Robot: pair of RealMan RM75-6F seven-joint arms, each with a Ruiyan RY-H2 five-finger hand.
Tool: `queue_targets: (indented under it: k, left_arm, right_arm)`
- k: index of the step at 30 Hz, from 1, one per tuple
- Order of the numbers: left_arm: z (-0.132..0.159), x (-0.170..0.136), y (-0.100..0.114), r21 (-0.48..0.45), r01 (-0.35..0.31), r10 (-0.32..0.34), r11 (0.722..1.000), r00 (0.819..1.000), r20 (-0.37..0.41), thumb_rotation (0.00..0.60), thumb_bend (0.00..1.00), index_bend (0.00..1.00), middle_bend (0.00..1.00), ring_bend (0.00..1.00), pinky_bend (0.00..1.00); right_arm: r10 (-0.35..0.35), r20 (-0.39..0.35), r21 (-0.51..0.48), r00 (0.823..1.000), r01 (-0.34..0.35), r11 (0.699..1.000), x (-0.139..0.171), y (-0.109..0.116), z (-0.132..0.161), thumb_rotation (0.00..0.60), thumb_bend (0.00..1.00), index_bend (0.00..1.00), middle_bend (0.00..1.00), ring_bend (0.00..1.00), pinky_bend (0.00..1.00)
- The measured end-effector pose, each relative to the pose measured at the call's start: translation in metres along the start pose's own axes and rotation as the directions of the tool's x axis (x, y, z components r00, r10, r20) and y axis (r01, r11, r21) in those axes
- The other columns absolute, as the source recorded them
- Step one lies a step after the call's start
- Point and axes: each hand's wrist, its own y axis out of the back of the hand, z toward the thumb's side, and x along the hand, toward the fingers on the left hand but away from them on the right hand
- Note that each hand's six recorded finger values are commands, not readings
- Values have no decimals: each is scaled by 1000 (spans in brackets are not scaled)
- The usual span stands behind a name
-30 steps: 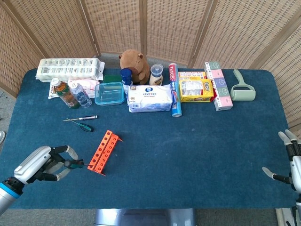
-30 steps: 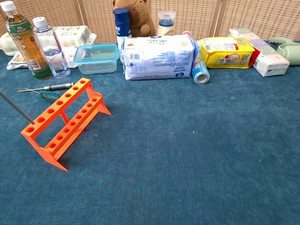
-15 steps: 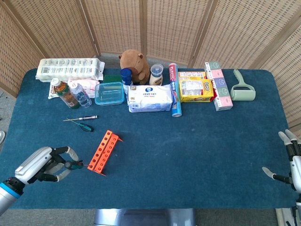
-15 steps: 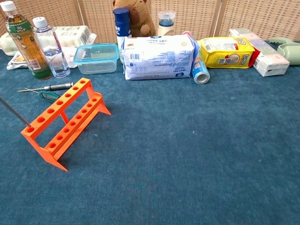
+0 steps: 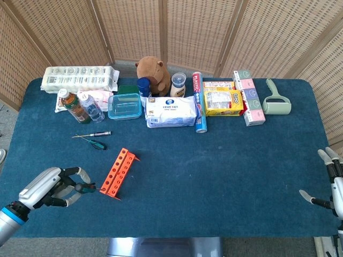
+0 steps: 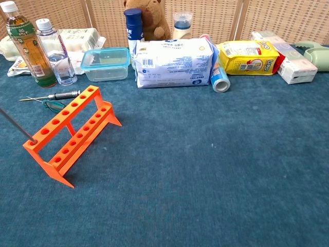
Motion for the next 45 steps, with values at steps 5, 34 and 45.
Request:
queue_targets:
  k: [5,34,45]
  left_arm:
    - [-1,0,0,3,-3,3,1000,1000,-2,600,470,534,949,910,918]
    - [-16,13,-15,2,17,-17,1000,999,-36,600,470,534,949,909,918]
    - [-36,21,-24,-19,11,-12,1000,998,-56,600,470,534,949,909,918]
  right_arm:
    - [0,0,0,1000,0,1000,0,0,0,600,83,35,7,0,0]
    - [3,2,-3,1000,-3,1000,0,0,0,600,82,35,7,0,0]
    - [4,1,-4,1000,-4,1000,0,0,-1,600,82,35,7,0,0]
